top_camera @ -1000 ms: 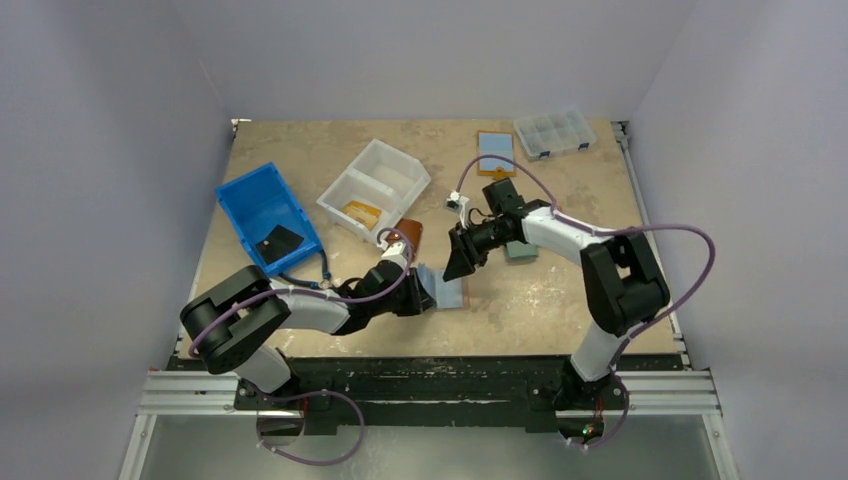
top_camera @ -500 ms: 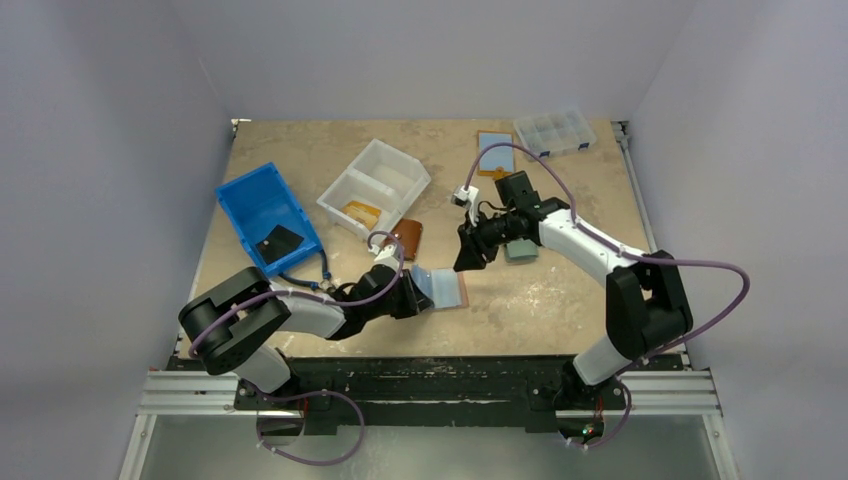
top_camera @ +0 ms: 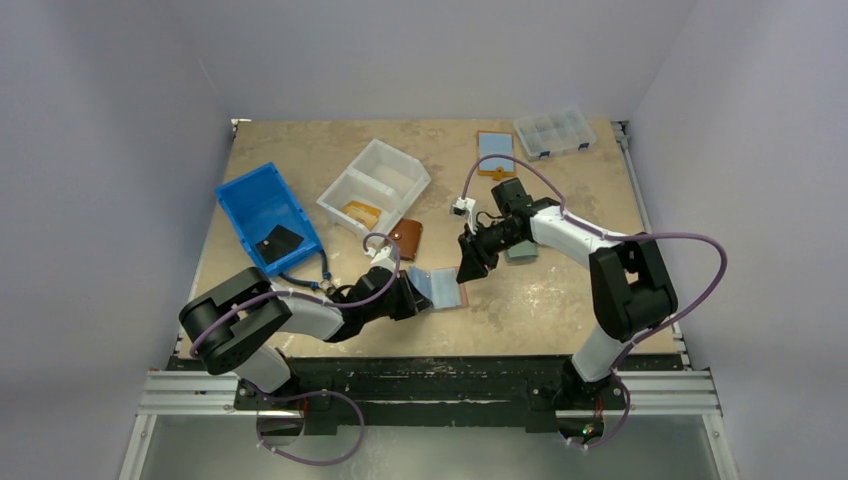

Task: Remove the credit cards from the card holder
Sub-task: Remove the credit card from the card holder.

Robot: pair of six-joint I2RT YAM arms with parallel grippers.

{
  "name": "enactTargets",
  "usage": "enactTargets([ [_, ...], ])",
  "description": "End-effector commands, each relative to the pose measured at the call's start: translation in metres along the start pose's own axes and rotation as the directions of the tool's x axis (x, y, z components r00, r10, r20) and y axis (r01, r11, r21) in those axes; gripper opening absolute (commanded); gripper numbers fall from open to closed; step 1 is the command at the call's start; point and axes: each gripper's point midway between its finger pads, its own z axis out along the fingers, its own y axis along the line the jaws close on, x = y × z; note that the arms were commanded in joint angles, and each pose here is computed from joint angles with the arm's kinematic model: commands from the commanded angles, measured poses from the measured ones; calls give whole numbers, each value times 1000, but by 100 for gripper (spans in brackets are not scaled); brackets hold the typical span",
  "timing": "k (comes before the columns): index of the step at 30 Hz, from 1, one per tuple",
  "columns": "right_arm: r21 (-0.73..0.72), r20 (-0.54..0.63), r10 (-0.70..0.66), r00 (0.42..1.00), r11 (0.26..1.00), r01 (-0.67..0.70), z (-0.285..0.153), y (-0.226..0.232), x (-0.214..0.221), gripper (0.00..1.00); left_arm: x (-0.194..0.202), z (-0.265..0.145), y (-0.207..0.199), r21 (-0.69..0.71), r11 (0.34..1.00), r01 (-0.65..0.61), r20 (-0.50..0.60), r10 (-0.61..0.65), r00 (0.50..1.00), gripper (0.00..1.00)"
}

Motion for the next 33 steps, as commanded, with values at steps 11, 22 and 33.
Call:
enactTargets([
  [11, -37, 14, 39, 999, 999, -39, 11, -3, -4, 43, -3, 3, -3, 36, 999, 39, 32, -40, 999, 12],
  [22, -13, 33, 131, 991, 991, -130, 20, -9, -6, 43, -3, 5, -1, 41, 997, 62, 43, -64, 997, 12],
  [33, 105, 31, 254, 967, 961, -256, 32, -33, 2, 42, -4, 7, 0, 41, 996, 80, 52, -82, 995, 12],
])
